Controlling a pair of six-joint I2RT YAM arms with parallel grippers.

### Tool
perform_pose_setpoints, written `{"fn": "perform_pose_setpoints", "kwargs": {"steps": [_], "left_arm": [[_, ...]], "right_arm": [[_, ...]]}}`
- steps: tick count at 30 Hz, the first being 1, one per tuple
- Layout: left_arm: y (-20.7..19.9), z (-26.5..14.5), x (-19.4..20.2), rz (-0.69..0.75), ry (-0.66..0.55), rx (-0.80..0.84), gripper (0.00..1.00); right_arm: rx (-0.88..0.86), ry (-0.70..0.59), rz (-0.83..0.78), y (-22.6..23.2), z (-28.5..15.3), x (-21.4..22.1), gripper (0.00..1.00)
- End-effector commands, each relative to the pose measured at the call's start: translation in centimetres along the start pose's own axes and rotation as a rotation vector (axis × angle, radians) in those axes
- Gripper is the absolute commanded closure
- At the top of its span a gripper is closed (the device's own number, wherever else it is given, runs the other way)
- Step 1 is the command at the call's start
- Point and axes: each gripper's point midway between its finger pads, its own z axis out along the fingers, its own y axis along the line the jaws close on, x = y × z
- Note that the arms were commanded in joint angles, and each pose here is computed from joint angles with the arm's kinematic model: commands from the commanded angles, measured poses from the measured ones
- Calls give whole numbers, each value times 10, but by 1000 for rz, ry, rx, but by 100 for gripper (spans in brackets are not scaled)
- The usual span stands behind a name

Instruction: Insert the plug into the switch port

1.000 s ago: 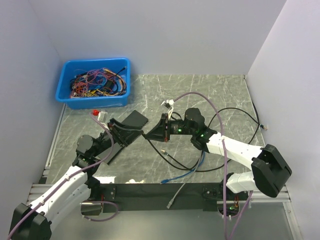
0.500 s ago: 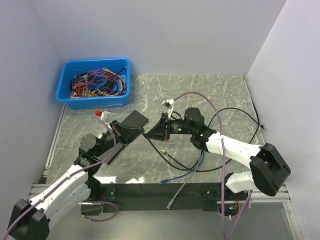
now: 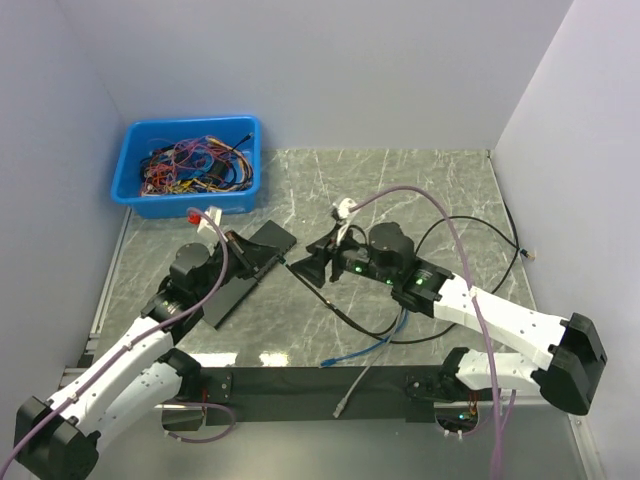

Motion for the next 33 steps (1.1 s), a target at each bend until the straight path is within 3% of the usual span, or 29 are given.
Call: {"fn": "perform_pose_setpoints", "kwargs": {"steps": [1, 11, 33], "left_arm": [[2, 2, -4, -46, -3, -57, 100], [2, -3, -4, -41, -5, -62, 99], [3, 0, -1, -47, 7, -63, 99]], "right_arm": [[171, 29, -125, -19, 6, -6, 34], [188, 77, -118, -20, 35, 5, 56], [116, 129, -103, -4, 61, 23, 55]]}}
